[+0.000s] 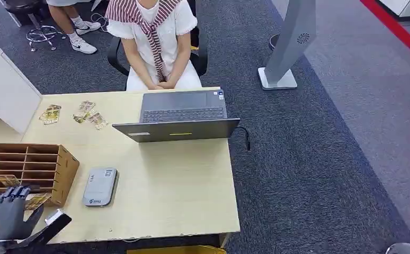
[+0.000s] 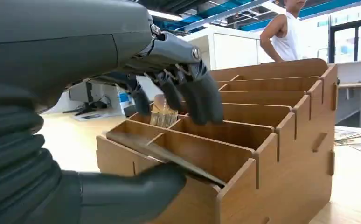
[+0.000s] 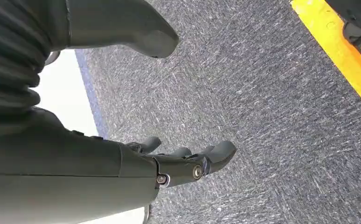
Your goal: Pass the card to the sensor for recognition and then transmit it.
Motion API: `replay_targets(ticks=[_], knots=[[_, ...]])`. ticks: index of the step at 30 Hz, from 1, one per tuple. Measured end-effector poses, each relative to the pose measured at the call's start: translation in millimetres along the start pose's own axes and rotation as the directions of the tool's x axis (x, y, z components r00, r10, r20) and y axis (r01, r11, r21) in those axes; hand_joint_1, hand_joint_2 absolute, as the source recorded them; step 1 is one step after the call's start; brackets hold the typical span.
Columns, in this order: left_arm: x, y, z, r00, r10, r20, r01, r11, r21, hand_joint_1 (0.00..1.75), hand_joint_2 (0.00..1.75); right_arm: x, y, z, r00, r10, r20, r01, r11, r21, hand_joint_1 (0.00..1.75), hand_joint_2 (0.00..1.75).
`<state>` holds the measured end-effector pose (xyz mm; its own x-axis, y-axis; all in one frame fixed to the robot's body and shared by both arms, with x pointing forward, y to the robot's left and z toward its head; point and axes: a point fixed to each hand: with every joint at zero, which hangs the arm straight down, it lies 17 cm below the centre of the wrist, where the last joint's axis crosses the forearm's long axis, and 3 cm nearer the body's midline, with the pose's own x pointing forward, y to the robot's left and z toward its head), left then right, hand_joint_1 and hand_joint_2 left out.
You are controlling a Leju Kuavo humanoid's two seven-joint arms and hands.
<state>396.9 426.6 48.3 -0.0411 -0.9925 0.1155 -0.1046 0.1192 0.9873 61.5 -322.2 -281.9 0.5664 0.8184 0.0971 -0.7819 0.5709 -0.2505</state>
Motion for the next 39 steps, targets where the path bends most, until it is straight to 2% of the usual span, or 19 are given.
replay_targets(ticks=[30, 39], knots=[[5.6, 12.5, -1.8, 0.999, 0.01, 0.032, -0.013, 0.997, 0.073, 1.75, 1.75, 1.1, 0.7, 0.2, 1.0, 0.027, 0.014, -0.028, 1.0, 0.007, 0.0, 1.75], [44.3, 56.4, 8.7, 0.99, -0.01, 0.139, -0.018, 0.981, 0.193, 1.75, 1.75, 0.2, 2.0, 0.4, 0.999, 0.031, 0.013, -0.031, 0.999, 0.009, 0.0, 1.75]])
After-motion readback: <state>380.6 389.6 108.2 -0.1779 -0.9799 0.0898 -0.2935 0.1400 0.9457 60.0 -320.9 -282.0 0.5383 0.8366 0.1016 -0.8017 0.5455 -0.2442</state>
